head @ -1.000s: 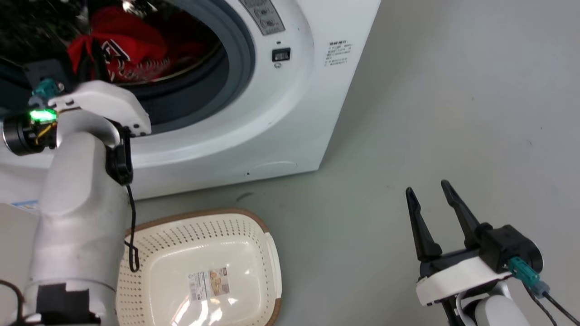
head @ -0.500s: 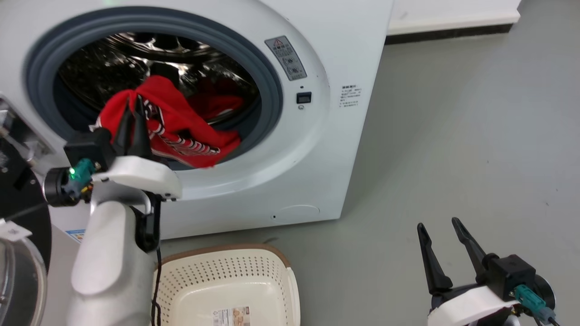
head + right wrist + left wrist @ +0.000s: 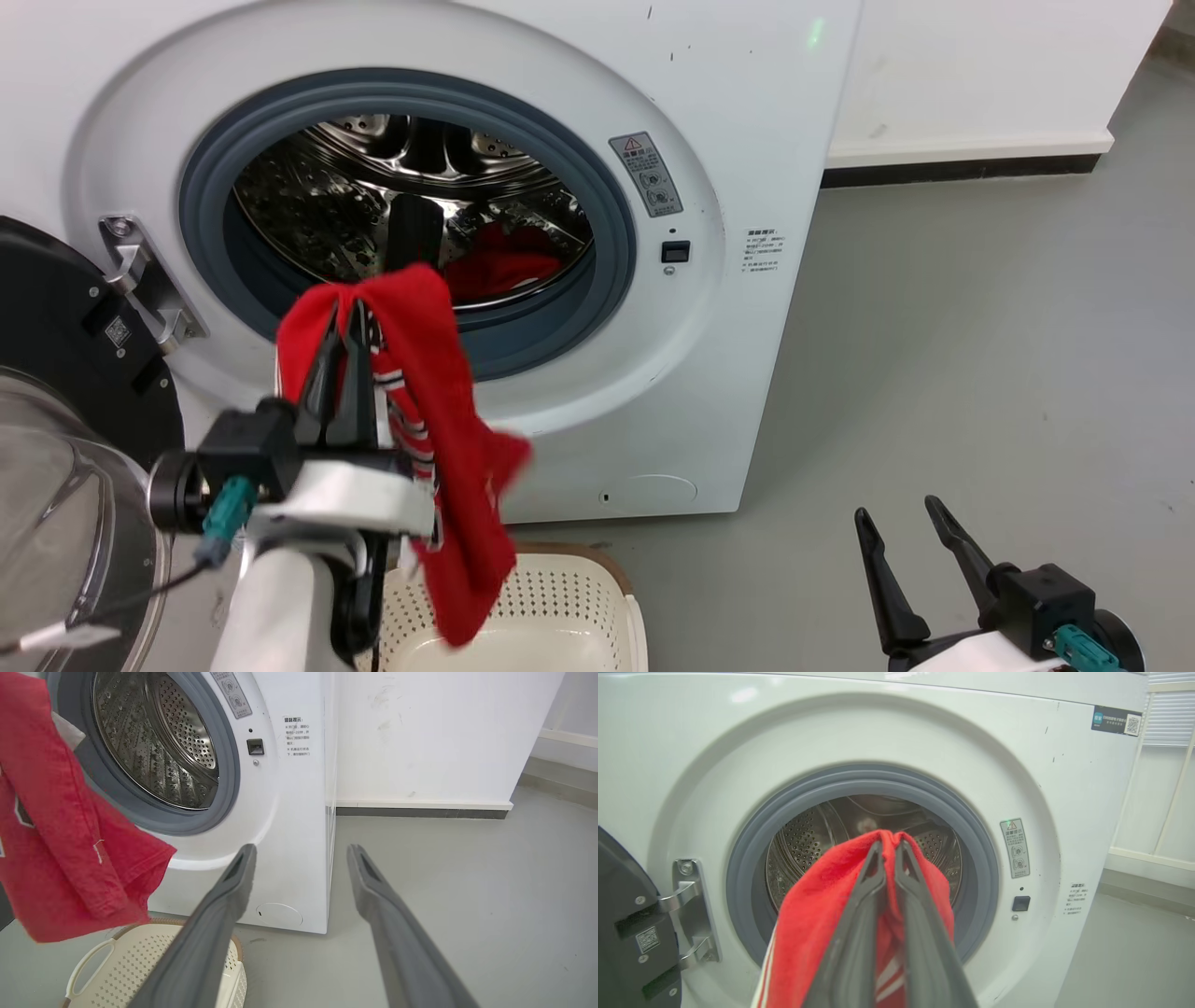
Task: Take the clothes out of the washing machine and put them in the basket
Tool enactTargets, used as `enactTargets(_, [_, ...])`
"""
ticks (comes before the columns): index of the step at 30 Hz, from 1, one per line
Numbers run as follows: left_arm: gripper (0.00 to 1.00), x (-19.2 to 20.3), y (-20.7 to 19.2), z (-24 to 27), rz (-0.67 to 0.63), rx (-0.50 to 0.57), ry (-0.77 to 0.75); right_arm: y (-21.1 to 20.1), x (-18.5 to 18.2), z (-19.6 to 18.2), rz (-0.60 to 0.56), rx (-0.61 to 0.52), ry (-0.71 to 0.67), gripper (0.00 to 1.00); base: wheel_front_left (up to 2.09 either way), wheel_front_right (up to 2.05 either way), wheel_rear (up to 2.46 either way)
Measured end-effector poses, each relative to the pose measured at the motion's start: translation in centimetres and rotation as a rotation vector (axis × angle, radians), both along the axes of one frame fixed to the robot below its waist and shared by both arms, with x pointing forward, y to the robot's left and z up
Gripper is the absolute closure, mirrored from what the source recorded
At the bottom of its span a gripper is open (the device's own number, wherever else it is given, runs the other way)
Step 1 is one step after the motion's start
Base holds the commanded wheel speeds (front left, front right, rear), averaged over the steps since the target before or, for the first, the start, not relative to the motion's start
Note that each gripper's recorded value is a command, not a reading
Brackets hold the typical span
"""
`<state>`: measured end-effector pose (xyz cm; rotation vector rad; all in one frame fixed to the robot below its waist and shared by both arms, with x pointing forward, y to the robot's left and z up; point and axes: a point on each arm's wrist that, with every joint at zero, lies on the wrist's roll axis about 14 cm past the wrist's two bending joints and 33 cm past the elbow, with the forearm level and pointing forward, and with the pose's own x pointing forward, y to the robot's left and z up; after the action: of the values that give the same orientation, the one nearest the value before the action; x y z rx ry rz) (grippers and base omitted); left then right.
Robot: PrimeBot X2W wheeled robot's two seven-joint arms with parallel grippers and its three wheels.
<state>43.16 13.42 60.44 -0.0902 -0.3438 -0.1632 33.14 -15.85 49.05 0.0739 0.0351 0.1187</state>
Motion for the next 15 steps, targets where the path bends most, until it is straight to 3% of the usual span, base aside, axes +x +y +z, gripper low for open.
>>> enactTargets(5, [1.0, -2.4, 0.5, -3.2, 0.032, -0.01, 0.081, 0.3, -0.3, -0.2, 0.008, 0.0, 0.011, 0.0, 0.0, 0.0, 0.0])
enactTargets(15, [1.0, -5.2, 0.4, -15.9, 0.07, -0.038, 0.479, 0.8, 2.2, -1.2, 0.029, -0.009, 0.047, 0.0, 0.0, 0.0, 0.0])
